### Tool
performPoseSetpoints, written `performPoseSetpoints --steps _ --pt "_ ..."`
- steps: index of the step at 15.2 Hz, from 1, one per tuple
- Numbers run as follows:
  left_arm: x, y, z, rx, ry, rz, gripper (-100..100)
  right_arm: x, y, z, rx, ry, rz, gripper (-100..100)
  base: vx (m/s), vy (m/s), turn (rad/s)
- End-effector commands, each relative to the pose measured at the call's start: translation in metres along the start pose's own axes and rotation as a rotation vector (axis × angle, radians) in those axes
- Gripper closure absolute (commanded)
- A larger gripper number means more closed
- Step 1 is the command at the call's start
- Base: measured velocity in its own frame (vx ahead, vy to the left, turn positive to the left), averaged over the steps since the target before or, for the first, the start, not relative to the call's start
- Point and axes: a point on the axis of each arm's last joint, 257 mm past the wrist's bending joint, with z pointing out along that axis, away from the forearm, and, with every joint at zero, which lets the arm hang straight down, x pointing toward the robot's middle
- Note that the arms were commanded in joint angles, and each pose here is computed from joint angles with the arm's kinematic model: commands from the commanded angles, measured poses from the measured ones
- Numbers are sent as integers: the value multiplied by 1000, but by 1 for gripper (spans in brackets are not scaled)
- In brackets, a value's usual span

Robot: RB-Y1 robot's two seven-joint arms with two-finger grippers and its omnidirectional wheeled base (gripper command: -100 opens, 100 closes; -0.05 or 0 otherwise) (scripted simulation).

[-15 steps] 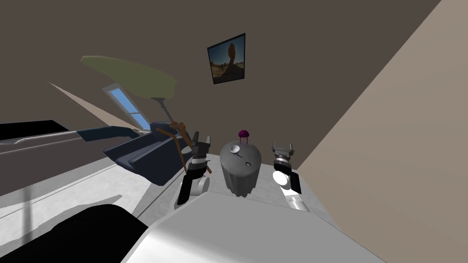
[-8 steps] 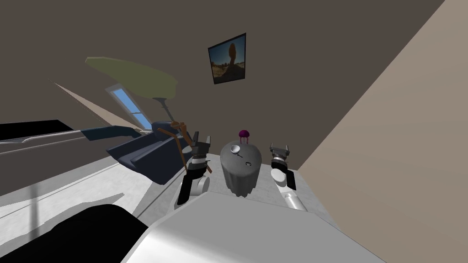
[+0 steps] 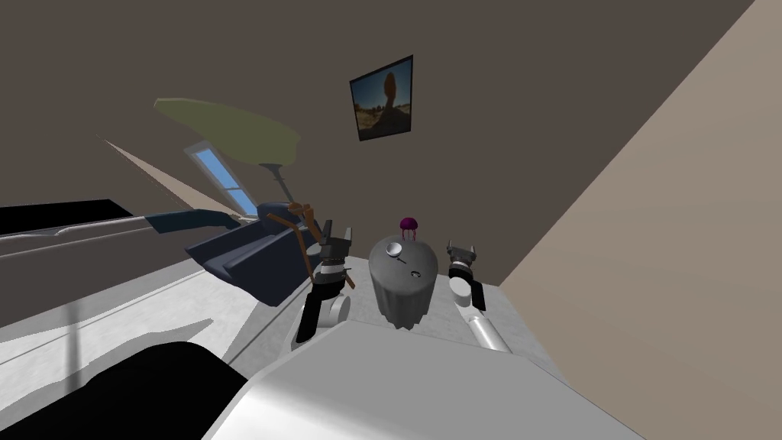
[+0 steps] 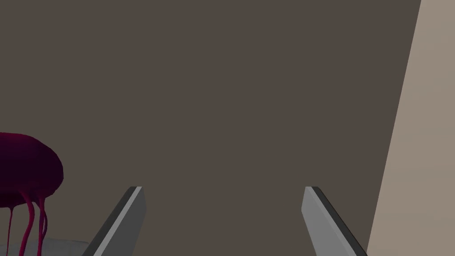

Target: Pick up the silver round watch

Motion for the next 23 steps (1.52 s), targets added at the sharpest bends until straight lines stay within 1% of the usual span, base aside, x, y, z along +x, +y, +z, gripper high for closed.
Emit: performPoseSetpoints --steps 1,2,3,4,7,8,9,13,14,15,18,19,23 --pt "0 0 0 0 0 0 0 -8 1 0 -6 -31 36 -100 0 0 0" --pt "0 0 0 0 0 0 0 -8 1 0 -6 -32 38 -100 0 0 0" --pt "0 0 0 0 0 0 0 -16 -12 6 3 -55 61 -100 -4 -4 36" --pt "0 0 0 0 0 0 0 -24 -11 5 0 -75 69 -100 -7 -7 55" --pt "0 0 0 0 0 0 0 -33 -10 4 -9 -111 116 -100 -2 -2 9" --pt "0 0 0 0 0 0 0 -40 -23 9 0 -129 127 -100 -5 -4 37" --pt "0 0 0 0 0 0 0 -48 -22 8 -4 -150 136 -100 -7 -7 49" --pt "0 0 0 0 0 0 0 -58 -21 6 -15 -191 189 -100 -1 -2 6" --pt "0 0 0 0 0 0 0 -63 -34 11 -9 -212 208 -100 -4 -3 38" --pt "0 0 0 0 0 0 0 -73 -33 9 -15 -235 211 -100 -7 -7 60" --pt "0 0 0 0 0 0 0 -83 -33 6 -25 -273 258 -100 -2 -3 6" --pt "0 0 0 0 0 0 0 -89 -44 10 -20 -293 259 -100 -5 -4 30" --pt "0 0 0 0 0 0 0 -105 -44 5 -38 -351 317 -100 -3 -3 21"
